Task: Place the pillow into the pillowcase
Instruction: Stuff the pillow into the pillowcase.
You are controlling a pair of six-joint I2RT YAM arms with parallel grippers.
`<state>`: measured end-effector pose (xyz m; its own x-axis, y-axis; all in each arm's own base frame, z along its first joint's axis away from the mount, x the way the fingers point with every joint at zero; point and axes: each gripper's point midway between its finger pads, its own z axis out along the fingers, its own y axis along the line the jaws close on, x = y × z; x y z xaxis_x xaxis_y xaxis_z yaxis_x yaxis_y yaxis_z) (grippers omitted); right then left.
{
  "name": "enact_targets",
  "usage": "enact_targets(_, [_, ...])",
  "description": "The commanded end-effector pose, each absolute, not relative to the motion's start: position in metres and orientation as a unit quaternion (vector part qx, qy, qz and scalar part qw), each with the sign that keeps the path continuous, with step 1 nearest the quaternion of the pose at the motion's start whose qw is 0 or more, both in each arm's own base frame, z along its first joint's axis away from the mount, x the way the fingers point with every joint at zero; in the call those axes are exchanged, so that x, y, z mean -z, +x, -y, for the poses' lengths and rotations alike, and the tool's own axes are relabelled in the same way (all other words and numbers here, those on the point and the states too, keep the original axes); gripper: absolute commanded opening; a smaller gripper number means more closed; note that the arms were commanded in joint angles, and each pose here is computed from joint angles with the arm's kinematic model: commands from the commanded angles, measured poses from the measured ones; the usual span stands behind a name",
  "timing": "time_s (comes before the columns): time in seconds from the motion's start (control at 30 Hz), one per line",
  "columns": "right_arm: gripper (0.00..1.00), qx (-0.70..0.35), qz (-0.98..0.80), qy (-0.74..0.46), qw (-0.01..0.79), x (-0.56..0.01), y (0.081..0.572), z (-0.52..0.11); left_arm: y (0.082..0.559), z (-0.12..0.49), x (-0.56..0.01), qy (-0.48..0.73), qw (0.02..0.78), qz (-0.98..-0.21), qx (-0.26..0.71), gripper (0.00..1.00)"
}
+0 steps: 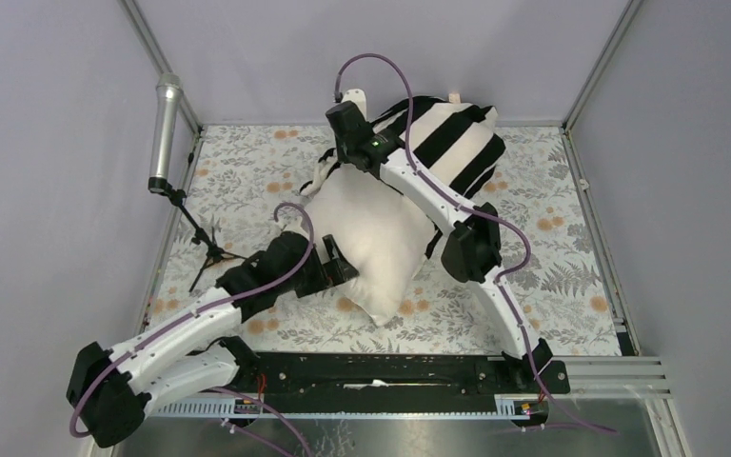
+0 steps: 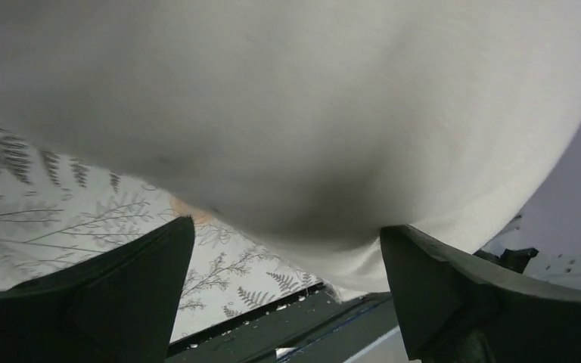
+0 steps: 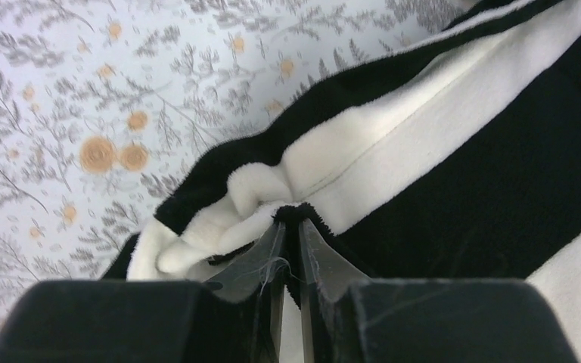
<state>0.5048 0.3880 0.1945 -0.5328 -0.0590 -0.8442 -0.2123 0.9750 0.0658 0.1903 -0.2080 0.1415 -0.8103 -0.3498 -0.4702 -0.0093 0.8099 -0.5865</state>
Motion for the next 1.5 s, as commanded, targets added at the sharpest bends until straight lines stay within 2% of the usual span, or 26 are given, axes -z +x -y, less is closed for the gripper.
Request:
enact_targets(0.0, [0.17,-0.116,-0.850,-0.065,0.510,-0.245,0.485,-0.386,0.207,0.264,-0.173,-0.103,0.299,-0.821,0.476,0.99])
enact_targets(0.1, [0.20,-0.093,-0.854,-0.079,0.506,-0.246,0.471,-0.377,0.230,0.256,-0.159,-0.182,0.311,-0.800,0.480,0.97])
enact_targets(0.13, [0.24,-0.086,-0.856,-0.085,0.503,-0.246,0.465,-0.373,0.240,0.251,-0.155,-0.201,0.317,-0.797,0.473,0.91])
enact_targets(0.17, [0.31,-0.083,-0.856,-0.089,0.502,-0.250,0.458,-0.368,0.250,0.246,-0.155,-0.214,0.328,-0.793,0.467,0.82])
enact_targets(0.23, [0.51,-0.069,-0.857,-0.091,0.502,-0.254,0.442,-0.351,0.266,0.238,-0.145,-0.236,0.337,-0.805,0.426,0.51])
enact_targets(0.27, [0.71,-0.065,-0.855,-0.089,0.507,-0.257,0.435,-0.342,0.272,0.235,-0.143,-0.240,0.340,-0.811,0.412,0.32])
enact_targets(0.3, [0.89,-0.062,-0.850,-0.086,0.516,-0.261,0.427,-0.330,0.277,0.235,-0.143,-0.242,0.341,-0.814,0.403,0.17])
enact_targets(0.33, [0.97,-0.050,-0.850,-0.084,0.518,-0.253,0.418,-0.316,0.280,0.235,-0.143,-0.244,0.339,-0.817,0.396,0.05])
enact_targets(0.37, [0.99,-0.042,-0.846,-0.076,0.525,-0.257,0.411,-0.302,0.282,0.234,-0.144,-0.245,0.339,-0.820,0.390,0.00])
enact_targets(0.43, [1.00,-0.020,-0.841,-0.058,0.537,-0.265,0.394,-0.271,0.285,0.232,-0.146,-0.248,0.343,-0.822,0.381,0.00])
enact_targets(0.67, [1.00,0.044,-0.836,0.005,0.546,-0.218,0.358,-0.203,0.289,0.220,-0.157,-0.265,0.354,-0.818,0.369,0.00])
enact_targets(0.9, [1.00,0.114,-0.837,0.033,0.534,-0.183,0.373,-0.178,0.289,0.218,-0.163,-0.260,0.353,-0.819,0.369,0.00])
enact_targets(1.07, [1.00,0.193,-0.834,0.074,0.511,-0.165,0.380,-0.132,0.289,0.213,-0.167,-0.264,0.358,-0.818,0.364,0.00])
enact_targets(1.13, [0.96,0.213,-0.835,0.082,0.501,-0.158,0.378,-0.117,0.290,0.210,-0.168,-0.267,0.361,-0.819,0.359,0.00])
enact_targets(1.2, [0.85,0.218,-0.838,0.079,0.493,-0.157,0.376,-0.115,0.291,0.210,-0.169,-0.267,0.363,-0.818,0.357,0.00])
enact_targets(1.27, [0.64,0.206,-0.844,0.074,0.489,-0.160,0.372,-0.123,0.293,0.209,-0.171,-0.269,0.366,-0.817,0.356,0.00])
enact_targets(1.37, [0.41,0.186,-0.846,0.052,0.496,-0.172,0.359,-0.147,0.298,0.208,-0.172,-0.276,0.373,-0.813,0.352,0.00])
enact_targets(1.47, [0.13,0.146,-0.854,0.021,0.500,-0.186,0.335,-0.182,0.306,0.203,-0.175,-0.287,0.391,-0.804,0.343,0.00])
